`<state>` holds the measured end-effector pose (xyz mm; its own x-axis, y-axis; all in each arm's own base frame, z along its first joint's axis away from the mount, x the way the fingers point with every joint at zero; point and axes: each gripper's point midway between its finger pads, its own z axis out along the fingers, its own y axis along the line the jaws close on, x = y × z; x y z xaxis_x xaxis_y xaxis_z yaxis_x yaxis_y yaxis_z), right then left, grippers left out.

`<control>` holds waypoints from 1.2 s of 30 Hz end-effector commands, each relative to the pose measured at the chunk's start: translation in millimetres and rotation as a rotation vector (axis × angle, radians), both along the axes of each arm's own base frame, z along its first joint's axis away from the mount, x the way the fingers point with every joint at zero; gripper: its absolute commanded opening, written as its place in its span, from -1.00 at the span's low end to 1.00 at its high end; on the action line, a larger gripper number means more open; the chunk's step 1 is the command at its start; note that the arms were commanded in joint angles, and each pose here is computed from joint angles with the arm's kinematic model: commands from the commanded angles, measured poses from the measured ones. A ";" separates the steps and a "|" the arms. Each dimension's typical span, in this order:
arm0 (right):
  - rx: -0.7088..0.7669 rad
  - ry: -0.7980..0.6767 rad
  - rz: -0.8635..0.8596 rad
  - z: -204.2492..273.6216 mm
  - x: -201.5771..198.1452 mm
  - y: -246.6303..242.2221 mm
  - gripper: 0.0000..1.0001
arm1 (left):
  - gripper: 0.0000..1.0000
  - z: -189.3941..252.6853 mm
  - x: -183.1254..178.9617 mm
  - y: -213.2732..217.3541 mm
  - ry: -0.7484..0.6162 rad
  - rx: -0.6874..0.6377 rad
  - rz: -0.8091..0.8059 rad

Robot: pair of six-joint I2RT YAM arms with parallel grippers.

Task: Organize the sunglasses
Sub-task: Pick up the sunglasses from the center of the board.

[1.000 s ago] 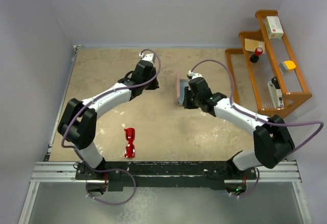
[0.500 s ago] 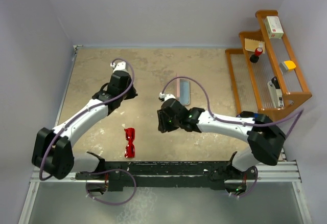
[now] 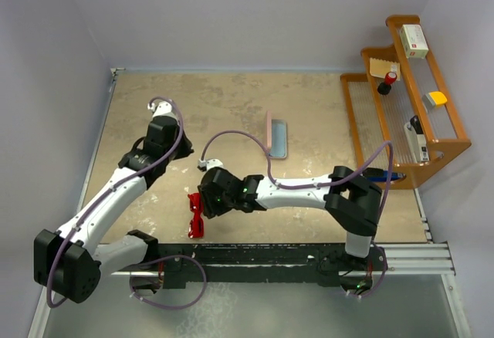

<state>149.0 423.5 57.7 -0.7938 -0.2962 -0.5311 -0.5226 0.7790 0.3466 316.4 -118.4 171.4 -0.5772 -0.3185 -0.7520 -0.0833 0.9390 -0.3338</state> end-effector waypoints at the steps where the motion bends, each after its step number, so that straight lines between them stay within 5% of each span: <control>1: 0.099 -0.039 0.008 24.3 6.8 34.8 -0.12 | -0.95 7.8 -7.5 13.5 -0.019 0.011 0.007; 36: 0.121 0.024 0.045 -5.2 -1.7 75.5 -0.17 | -0.97 14.2 -18.7 50.2 -0.018 -0.012 0.099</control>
